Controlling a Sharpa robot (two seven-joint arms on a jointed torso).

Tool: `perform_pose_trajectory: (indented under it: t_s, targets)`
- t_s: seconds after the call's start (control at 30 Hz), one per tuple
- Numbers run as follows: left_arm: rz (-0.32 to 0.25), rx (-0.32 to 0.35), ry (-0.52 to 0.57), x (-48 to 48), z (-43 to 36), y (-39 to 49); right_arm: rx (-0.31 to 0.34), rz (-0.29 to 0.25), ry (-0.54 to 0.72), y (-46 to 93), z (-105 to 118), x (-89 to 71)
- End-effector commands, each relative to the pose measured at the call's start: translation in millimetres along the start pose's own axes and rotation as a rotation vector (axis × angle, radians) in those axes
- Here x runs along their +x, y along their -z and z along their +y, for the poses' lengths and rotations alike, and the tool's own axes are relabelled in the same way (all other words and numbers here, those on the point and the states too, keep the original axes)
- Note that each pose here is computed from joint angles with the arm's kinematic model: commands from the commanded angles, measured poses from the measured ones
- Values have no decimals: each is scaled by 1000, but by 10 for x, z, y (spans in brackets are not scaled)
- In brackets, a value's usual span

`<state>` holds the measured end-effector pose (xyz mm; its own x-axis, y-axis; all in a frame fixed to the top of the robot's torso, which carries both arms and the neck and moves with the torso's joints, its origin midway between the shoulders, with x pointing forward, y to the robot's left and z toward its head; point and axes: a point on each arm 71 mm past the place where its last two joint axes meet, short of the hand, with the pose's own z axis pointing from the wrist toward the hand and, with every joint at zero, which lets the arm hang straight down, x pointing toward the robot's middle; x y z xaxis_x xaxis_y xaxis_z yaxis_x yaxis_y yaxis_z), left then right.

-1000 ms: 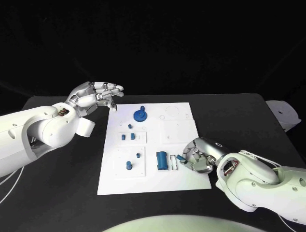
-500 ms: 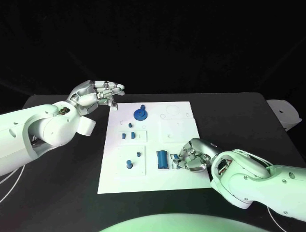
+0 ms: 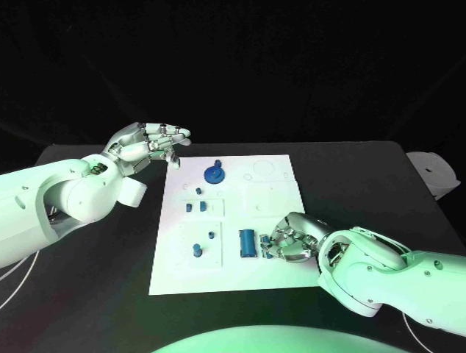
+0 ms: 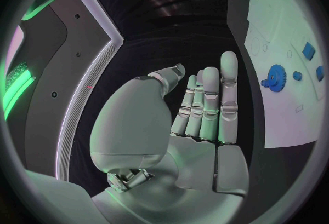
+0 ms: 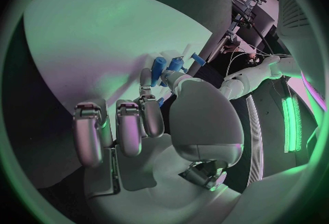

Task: Assemble the parts on the task board

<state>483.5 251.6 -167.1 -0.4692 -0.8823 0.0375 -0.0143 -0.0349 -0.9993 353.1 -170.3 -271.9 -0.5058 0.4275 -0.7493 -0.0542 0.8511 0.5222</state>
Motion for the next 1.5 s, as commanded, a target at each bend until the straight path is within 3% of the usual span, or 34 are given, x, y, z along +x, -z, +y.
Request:
perform_pose_trajectory:
  t_s: [0.03, 0.7, 0.9, 1.17, 1.5]
  targets:
    - [19, 5, 13, 28, -8, -6, -4, 3, 8, -8, 6, 7]
    - [17, 5, 12, 24, -8, -3, -19, -22, 7, -22, 22, -6]
    - [17, 4, 12, 21, -8, -3, -58, -42, 10, 36, 6, -51]
    - [14, 4, 11, 9, -8, 2, -134, 13, 95, 130, -8, -53]
    - [15, 4, 11, 9, -7, 0, -142, 35, 127, 147, -52, -53]
